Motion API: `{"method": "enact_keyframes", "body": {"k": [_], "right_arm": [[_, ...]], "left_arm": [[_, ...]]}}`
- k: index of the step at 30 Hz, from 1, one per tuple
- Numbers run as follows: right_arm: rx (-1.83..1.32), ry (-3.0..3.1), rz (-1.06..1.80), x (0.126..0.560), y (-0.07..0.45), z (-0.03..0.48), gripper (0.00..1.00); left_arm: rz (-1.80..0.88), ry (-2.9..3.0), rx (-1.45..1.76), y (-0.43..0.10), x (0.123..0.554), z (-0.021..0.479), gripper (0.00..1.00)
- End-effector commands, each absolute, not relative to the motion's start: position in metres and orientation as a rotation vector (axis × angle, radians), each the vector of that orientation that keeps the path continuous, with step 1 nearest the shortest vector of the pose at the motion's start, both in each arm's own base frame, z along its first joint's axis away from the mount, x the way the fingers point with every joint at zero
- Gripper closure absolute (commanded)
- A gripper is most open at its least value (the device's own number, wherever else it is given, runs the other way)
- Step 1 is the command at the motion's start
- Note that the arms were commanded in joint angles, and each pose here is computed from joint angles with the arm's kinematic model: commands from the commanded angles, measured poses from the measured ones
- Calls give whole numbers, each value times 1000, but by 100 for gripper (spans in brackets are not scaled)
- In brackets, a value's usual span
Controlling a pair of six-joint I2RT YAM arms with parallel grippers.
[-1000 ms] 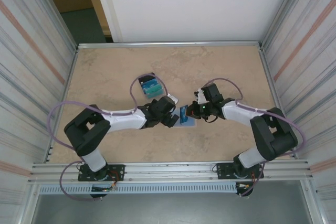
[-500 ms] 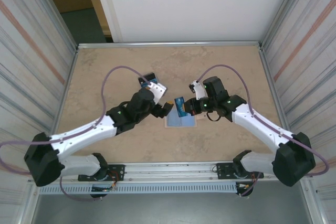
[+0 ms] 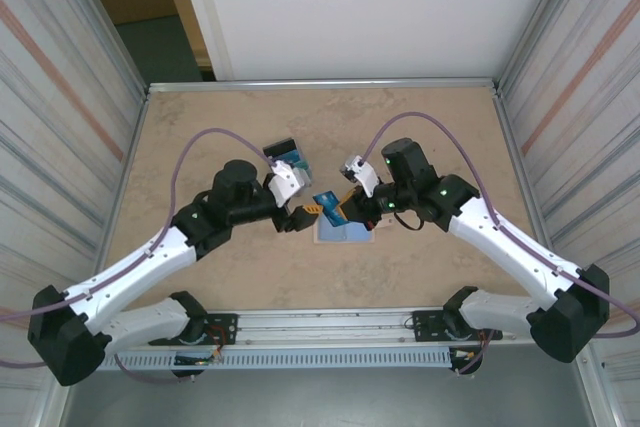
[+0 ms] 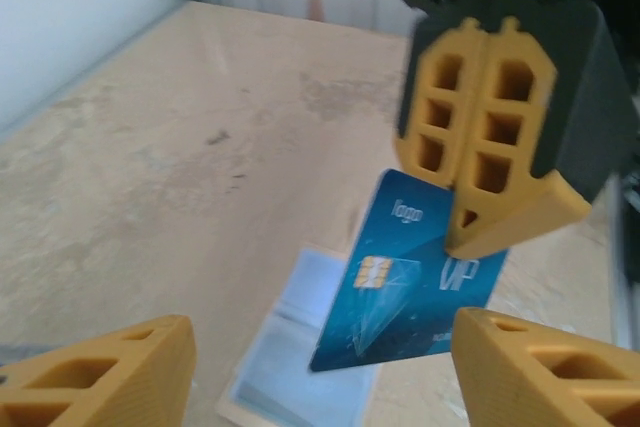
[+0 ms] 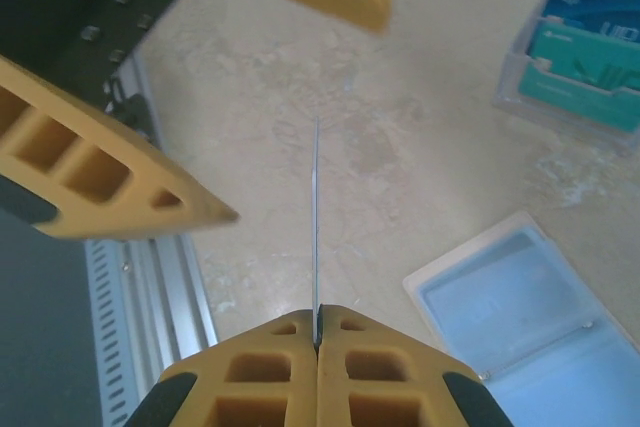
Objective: Take the credit cards out of the card holder
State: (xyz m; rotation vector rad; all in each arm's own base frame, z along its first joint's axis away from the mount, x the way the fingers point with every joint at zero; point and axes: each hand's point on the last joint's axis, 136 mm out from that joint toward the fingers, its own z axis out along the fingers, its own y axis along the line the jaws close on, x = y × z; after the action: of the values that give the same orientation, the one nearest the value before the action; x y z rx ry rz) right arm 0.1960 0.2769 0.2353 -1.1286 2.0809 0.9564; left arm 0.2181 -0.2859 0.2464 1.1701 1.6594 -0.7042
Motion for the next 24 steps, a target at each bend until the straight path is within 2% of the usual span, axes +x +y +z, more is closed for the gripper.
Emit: {"method": "enact_keyframes", "body": {"k": [1, 4, 6, 9, 11, 14, 16, 21, 24], "right_arm": [[-1257, 2025, 975, 178, 277, 244, 100], [-1286, 2022, 975, 174, 278, 244, 100], [-1295, 2023, 975, 173, 279, 243, 100], [-1302, 2012, 981, 172, 280, 245, 100], [-1305, 1999, 985, 171, 281, 248, 100], [-1299, 1980, 984, 172, 281, 252, 99], [-1283, 1977, 967, 175, 280, 253, 93], [-1163, 1994, 911, 192, 271, 257, 49], [-1034, 1984, 921, 206, 262, 265, 39]], "left_arm": [[-800, 1568, 1333, -298, 198, 254, 39], [-839, 1563, 1372, -303, 194, 253, 51], [-864, 1550, 1391, -306, 191, 253, 53], [-882, 1537, 1426, -310, 187, 250, 64], [-887, 1537, 1444, -311, 185, 247, 73], [-895, 1546, 1455, -312, 184, 244, 92], [-893, 1556, 1453, -312, 185, 243, 100], [-851, 1565, 1405, -306, 189, 246, 100], [-816, 1576, 1309, -297, 196, 255, 100]]}}
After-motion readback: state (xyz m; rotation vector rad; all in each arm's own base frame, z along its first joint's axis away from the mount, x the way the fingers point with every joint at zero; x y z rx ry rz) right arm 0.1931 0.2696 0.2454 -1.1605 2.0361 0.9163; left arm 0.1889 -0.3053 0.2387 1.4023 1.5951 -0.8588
